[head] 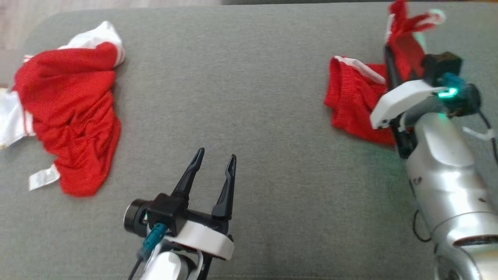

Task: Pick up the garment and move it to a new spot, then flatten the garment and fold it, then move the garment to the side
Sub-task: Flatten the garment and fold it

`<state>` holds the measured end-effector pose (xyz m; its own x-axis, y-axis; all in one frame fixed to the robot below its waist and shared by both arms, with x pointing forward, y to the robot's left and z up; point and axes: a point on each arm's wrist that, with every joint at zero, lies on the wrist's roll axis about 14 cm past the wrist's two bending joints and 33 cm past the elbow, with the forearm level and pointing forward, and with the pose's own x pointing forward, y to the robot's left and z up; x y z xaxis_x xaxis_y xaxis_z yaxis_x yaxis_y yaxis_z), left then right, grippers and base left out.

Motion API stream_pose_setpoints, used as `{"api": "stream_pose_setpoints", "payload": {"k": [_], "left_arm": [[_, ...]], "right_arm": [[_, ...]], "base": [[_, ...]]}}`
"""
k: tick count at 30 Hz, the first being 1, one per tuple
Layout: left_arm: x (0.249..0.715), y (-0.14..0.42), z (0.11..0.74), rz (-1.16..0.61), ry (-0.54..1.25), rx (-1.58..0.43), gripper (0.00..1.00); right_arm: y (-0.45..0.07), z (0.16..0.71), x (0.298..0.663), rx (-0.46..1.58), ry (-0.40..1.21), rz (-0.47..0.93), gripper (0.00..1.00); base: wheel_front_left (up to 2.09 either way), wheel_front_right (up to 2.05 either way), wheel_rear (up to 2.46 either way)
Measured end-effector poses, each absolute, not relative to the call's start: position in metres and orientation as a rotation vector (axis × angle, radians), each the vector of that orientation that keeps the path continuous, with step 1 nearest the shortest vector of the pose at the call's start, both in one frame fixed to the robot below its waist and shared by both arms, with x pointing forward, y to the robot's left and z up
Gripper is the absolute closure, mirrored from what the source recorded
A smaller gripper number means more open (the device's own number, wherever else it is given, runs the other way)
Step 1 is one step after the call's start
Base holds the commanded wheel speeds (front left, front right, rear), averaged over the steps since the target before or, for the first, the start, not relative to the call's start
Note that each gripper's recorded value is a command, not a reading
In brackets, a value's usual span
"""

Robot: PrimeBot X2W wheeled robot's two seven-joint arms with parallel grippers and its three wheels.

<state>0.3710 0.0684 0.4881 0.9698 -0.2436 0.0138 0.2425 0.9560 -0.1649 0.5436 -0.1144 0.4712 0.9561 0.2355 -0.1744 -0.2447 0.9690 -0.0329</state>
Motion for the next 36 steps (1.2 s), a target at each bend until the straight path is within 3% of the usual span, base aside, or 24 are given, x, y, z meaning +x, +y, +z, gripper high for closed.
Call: {"api": "stream_pose_setpoints", "payload": {"k": [6, 17, 18, 19, 20, 28, 36], "left_arm": [[0.365, 0.080, 0.488, -0.204, 0.010, -0.169, 0.00], [0.364, 0.091, 0.482, -0.159, 0.034, -0.185, 0.00], [0.365, 0.090, 0.482, -0.160, 0.034, -0.186, 0.00], [0.365, 0.090, 0.482, -0.161, 0.033, -0.186, 0.00], [0.366, 0.090, 0.483, -0.161, 0.031, -0.186, 0.00], [0.365, 0.089, 0.496, -0.163, -0.010, -0.184, 0.00], [0.353, 0.097, 0.505, -0.143, -0.045, -0.168, 0.00]], "right_arm": [[-0.057, 0.455, 0.532, -0.072, 0.211, 0.395, 1.00], [-0.020, 0.394, 0.491, -0.047, 0.393, 0.520, 1.00], [-0.020, 0.394, 0.490, -0.046, 0.394, 0.521, 0.74], [-0.020, 0.395, 0.490, -0.040, 0.391, 0.520, 0.30], [-0.021, 0.397, 0.491, -0.032, 0.382, 0.517, 0.00], [-0.018, 0.446, 0.484, 0.054, 0.205, 0.515, 0.00], [-0.070, 0.473, 0.437, 0.137, 0.078, 0.385, 0.00]], "base": [[0.00, 0.00, 0.00], [0.00, 0.00, 0.00], [0.00, 0.00, 0.00], [0.00, 0.00, 0.00], [0.00, 0.00, 0.00], [0.00, 0.00, 0.00], [0.00, 0.00, 0.00]]}}
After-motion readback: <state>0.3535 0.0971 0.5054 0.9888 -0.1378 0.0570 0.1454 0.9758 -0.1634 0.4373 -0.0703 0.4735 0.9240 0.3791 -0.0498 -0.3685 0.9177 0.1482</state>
